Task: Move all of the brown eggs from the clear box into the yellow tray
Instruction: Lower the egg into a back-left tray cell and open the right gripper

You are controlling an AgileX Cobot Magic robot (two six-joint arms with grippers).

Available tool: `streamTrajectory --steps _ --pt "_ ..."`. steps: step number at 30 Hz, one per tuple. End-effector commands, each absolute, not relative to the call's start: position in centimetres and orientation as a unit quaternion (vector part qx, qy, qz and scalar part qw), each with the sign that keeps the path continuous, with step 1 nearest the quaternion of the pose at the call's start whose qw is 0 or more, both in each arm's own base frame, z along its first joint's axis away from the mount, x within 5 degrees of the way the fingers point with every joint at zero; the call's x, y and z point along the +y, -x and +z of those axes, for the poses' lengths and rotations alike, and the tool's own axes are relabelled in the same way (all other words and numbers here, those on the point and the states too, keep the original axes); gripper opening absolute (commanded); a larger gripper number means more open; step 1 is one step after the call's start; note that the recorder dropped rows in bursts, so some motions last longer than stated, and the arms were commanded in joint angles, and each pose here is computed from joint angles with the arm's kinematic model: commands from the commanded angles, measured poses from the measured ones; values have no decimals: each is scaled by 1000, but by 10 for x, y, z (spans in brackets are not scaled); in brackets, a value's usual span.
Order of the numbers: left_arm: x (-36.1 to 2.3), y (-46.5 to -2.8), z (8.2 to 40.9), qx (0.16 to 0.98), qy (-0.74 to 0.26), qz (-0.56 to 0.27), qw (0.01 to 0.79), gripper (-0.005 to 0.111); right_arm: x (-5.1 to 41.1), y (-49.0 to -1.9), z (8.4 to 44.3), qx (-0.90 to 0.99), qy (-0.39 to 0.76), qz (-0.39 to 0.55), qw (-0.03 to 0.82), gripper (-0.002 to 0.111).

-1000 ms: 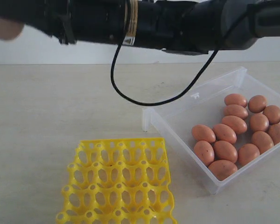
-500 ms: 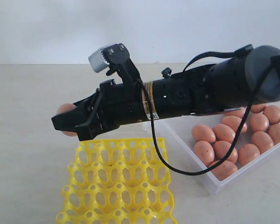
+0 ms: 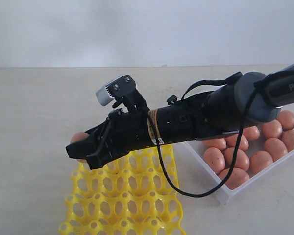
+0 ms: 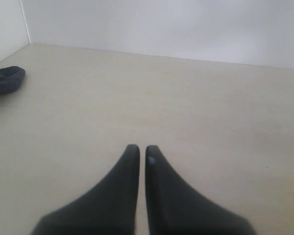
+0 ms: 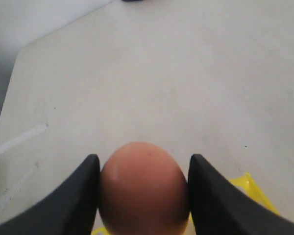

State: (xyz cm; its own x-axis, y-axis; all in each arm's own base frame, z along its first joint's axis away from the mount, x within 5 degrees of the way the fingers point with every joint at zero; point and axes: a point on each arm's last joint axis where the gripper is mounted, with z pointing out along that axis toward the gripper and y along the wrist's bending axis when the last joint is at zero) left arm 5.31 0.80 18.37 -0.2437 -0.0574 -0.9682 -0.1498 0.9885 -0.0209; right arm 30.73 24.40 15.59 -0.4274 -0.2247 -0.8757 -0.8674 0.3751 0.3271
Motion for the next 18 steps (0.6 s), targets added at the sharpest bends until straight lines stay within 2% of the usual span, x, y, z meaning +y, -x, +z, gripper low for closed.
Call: streamTrajectory --steps 1,9,13,18 --pt "7 -53 183 787 60 36 612 4 246 -304 156 728 390 409 389 0" --pt "7 -53 183 787 60 36 612 4 260 -292 151 712 455 363 392 0" --pt "7 -53 183 787 60 36 612 4 259 -296 145 740 447 316 390 0" --pt "7 -53 183 787 60 36 612 4 259 -298 143 743 442 310 396 0"
